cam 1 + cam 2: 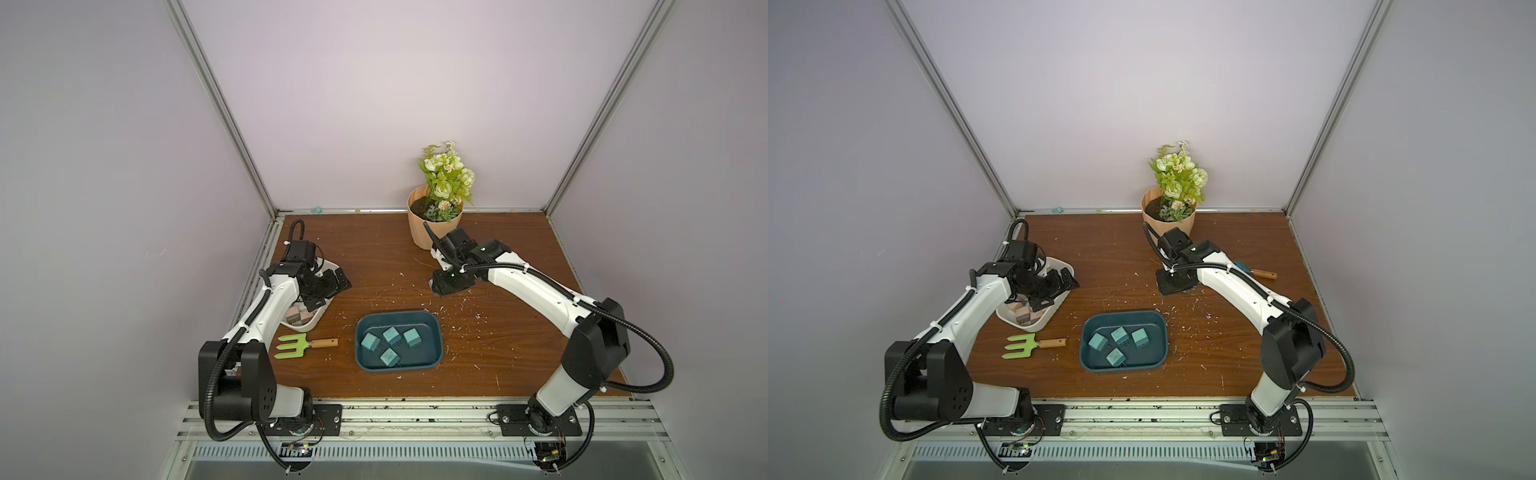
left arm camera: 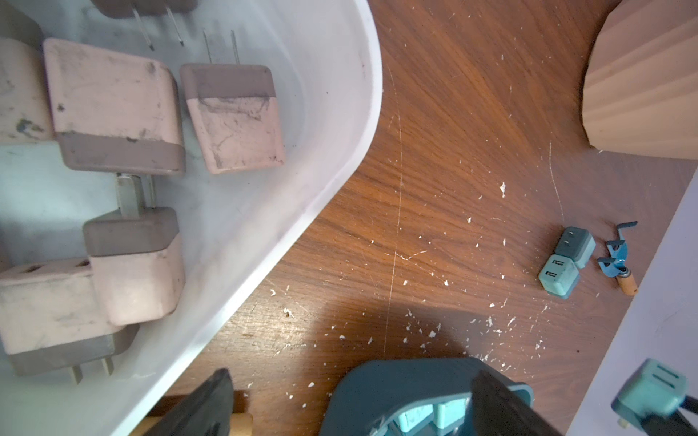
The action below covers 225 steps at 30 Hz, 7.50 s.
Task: Place the plugs by color into the storage box
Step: Pick up the plug from the center of the board, then place the plug in the storage box, then pick up the plug from the center of the board, then place the plug in the storage box.
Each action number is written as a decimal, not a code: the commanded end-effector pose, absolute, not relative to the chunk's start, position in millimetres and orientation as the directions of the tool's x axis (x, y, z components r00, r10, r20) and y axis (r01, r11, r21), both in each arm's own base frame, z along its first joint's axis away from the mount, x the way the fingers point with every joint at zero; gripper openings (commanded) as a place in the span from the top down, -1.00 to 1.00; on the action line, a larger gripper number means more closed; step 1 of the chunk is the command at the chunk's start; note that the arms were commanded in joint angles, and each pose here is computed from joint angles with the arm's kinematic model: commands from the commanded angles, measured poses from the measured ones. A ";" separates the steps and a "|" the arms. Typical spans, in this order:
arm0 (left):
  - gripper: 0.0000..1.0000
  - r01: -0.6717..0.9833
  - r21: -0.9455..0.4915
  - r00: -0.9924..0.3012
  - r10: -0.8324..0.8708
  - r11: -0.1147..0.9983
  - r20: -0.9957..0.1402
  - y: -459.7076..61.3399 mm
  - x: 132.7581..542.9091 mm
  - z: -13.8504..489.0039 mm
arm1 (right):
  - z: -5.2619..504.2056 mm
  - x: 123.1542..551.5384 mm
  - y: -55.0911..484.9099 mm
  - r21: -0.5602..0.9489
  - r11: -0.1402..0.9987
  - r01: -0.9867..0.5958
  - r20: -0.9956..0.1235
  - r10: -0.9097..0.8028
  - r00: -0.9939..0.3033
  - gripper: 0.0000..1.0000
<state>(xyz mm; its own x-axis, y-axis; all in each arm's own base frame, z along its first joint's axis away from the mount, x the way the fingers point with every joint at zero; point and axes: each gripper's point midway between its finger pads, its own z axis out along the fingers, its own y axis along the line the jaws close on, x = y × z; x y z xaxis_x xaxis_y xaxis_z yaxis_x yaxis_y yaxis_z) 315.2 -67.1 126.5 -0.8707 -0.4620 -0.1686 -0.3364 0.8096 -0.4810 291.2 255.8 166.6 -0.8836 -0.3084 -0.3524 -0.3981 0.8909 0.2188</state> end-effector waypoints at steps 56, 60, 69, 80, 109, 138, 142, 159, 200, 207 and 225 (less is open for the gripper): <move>-0.98 -0.330 -0.494 -0.873 -0.460 0.804 -0.165 -67.2 309.3 123.8 | 100.6 178.2 334.5 0.076 0.754 -0.653 -0.158 -0.637 -0.754 -0.11; -0.98 -0.337 -0.492 -0.871 -0.464 0.803 -0.160 -66.7 309.9 122.3 | 141.9 217.0 324.5 0.023 0.781 -0.624 -0.232 -0.603 -0.764 -0.38; -0.98 -0.339 -0.497 -0.866 -0.471 0.799 -0.166 -66.6 311.8 126.5 | 151.6 325.4 247.6 -0.103 0.870 -0.481 -0.287 -0.489 -0.824 -0.67; -0.98 -0.353 -0.487 -0.861 -0.481 0.799 -0.165 -64.3 306.2 131.3 | 97.4 386.6 195.5 -0.122 0.904 -0.410 -0.250 -0.428 -0.868 -0.73; -0.98 -0.371 -0.484 -0.852 -0.498 0.792 -0.162 -62.9 313.0 135.0 | 53.5 372.6 210.3 0.046 0.905 -0.423 -0.235 -0.401 -0.885 -0.62; -0.98 -0.354 -0.489 -0.860 -0.483 0.798 -0.166 -64.6 316.8 133.3 | 147.9 373.3 219.5 0.064 0.918 -0.392 -0.351 -0.347 -0.870 0.21; -0.98 -0.349 -0.494 -0.858 -0.483 0.796 -0.172 -65.0 318.4 134.0 | 171.3 347.3 231.0 0.117 0.905 -0.409 -0.373 -0.342 -0.863 0.22; -0.98 -0.341 -0.500 -0.861 -0.478 0.796 -0.175 -66.3 320.2 132.9 | 126.0 222.0 287.1 0.173 0.840 -0.514 -0.261 -0.464 -0.846 0.25; -0.98 -0.333 -0.495 -0.868 -0.466 0.803 -0.172 -66.5 313.1 128.6 | 40.7 193.4 293.9 0.004 0.716 -0.698 -0.024 -0.698 -0.716 0.32; -0.98 -0.330 -0.494 -0.870 -0.462 0.805 -0.172 -66.4 312.9 128.2 | 42.6 197.3 303.4 0.014 0.710 -0.704 -0.033 -0.703 -0.710 0.15; -0.98 -0.330 -0.492 -0.868 -0.464 0.806 -0.178 -65.7 319.7 129.0 | 82.6 213.9 323.6 0.020 0.710 -0.703 -0.107 -0.698 -0.708 -0.41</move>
